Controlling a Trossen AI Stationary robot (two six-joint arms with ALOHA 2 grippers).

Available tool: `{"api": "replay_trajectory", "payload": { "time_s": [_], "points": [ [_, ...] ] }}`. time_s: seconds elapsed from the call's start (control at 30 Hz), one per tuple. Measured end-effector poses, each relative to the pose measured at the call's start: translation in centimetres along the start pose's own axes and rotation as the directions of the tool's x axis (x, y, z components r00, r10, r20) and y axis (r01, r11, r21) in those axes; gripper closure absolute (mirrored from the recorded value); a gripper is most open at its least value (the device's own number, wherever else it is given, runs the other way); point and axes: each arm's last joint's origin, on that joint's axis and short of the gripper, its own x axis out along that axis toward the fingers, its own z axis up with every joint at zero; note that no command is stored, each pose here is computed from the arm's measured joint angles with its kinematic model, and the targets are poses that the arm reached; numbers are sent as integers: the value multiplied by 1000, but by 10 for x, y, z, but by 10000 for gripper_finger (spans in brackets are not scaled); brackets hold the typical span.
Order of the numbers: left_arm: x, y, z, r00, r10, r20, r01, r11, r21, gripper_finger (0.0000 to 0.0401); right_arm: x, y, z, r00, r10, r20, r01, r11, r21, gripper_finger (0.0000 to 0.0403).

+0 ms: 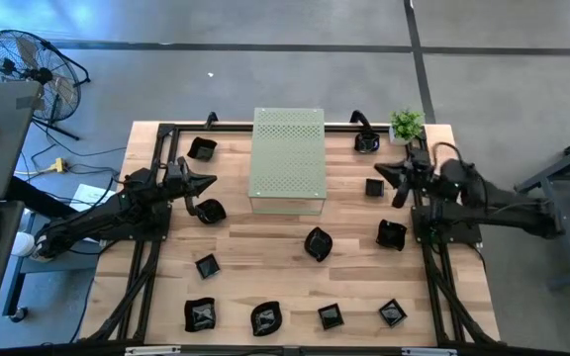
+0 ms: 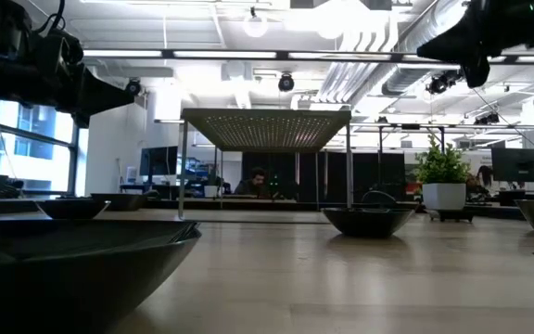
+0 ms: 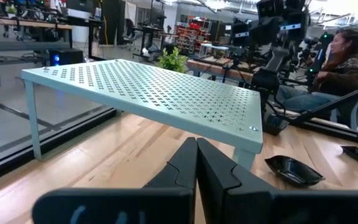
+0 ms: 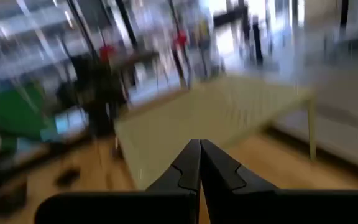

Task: Pick & Place Mini shaped plates
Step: Put the middle black distorted square plate on the shelf

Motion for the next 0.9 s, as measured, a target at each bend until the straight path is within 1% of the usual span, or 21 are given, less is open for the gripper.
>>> {"api": "replay_trajectory", "payload": {
  "time_s": [0.07,0.13,0.2,0.3,0.37,0.43,0.5,0.57,0.63,0.8,0.9],
  "points": [
    [0,0,0,1000,0,1,0,1000,0,401,7,6,5,987,-31,-160,36,999,25,402],
    [0,0,0,1000,0,1,0,1000,0,401,17,12,6,954,-43,-298,64,996,63,402],
    [0,0,0,1000,0,1,0,1000,0,401,26,20,7,914,-42,-404,86,992,94,402],
    [0,0,0,1000,0,2,0,1000,0,401,36,28,0,827,-76,-557,176,976,127,402],
    [0,0,0,1000,0,2,0,1000,0,401,41,32,-5,767,-82,-636,231,961,155,402],
    [0,0,0,1000,0,2,0,1000,0,401,45,36,-11,710,-65,-701,272,944,187,399],
    [0,0,0,1000,0,2,0,1000,-5,401,47,38,-19,637,-49,-769,328,921,213,390],
    [0,0,0,1000,0,2,0,1000,-25,401,46,37,-26,560,-51,-827,370,909,194,377],
    [0,0,0,1000,1,1,-1,999,-47,401,46,35,-32,489,-77,-869,392,910,139,359],
    [0,0,-1,1000,6,-4,-6,998,-58,401,47,20,-42,305,-154,-940,347,937,-41,315],
    [0,1,-1,1000,15,-9,-16,997,-71,401,52,8,-45,222,-183,-958,307,945,-109,298]
  ]
}}
